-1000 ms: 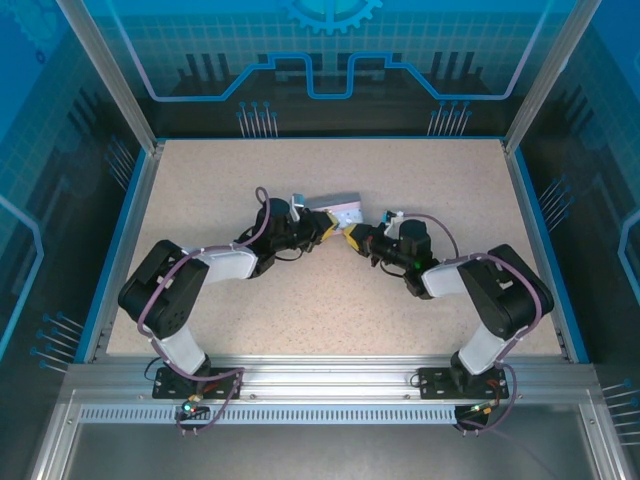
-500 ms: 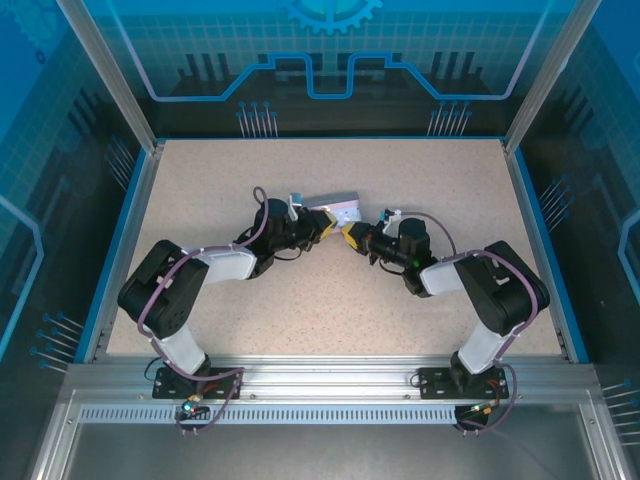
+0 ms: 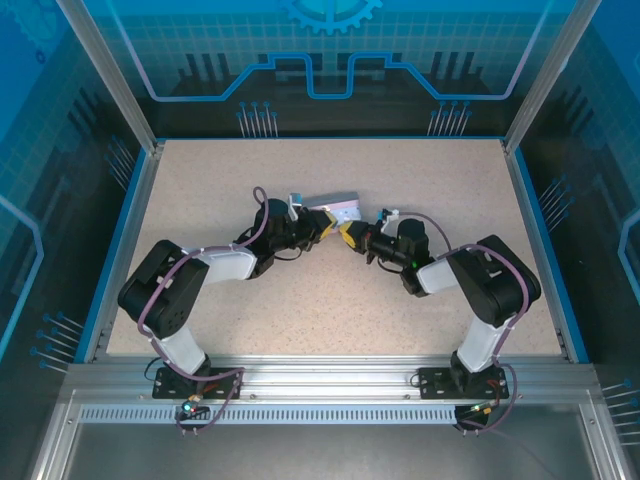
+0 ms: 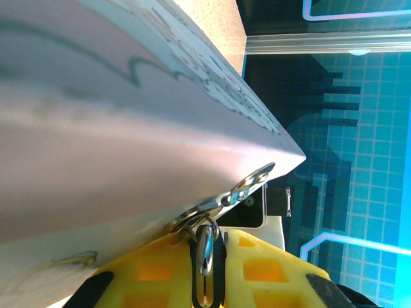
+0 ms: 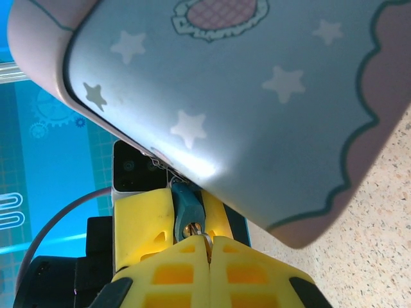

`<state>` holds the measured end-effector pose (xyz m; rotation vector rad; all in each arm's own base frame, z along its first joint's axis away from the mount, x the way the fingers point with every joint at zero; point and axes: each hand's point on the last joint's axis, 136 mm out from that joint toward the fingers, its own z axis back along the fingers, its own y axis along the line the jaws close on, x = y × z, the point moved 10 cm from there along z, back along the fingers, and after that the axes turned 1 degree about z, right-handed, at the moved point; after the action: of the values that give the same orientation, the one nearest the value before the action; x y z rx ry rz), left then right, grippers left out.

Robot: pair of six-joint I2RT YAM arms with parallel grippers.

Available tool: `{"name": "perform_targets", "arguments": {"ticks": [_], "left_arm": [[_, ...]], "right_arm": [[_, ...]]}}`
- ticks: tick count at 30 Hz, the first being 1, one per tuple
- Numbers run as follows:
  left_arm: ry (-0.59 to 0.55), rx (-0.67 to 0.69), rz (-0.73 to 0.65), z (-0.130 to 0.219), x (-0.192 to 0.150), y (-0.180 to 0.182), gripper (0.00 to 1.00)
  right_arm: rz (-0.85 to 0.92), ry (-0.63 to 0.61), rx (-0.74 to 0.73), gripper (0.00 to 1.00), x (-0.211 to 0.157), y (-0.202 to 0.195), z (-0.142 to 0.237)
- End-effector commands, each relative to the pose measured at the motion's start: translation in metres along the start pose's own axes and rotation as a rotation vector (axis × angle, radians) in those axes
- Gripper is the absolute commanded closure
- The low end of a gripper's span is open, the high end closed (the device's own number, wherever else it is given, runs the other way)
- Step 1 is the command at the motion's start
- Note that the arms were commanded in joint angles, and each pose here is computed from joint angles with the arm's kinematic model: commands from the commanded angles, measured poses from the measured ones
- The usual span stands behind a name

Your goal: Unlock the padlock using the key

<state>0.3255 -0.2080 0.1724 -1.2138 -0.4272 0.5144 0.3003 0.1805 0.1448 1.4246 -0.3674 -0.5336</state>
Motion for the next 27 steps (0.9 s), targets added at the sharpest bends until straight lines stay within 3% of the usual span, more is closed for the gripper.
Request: {"name": "perform_targets", "arguments": {"ticks": [1, 13, 27], "left_arm": [[0.054, -0.096, -0.04, 0.0, -0.007, -0.018, 1.0], [0.09, -0.108, -0.035, -0.007, -0.018, -0.015, 1.0], [0.091, -0.137, -0.019, -0.004, -0.02, -0.017, 1.0]], "right_arm": [[0.043, 0.046, 0.08, 1.0, -0.003, 0.018, -0.012], [0.034, 0.04, 0.061, 1.0, 0.005, 0.017, -0.029], [0.071, 0.017, -0.087, 1.0, 0.01, 0.009, -0.033]]}}
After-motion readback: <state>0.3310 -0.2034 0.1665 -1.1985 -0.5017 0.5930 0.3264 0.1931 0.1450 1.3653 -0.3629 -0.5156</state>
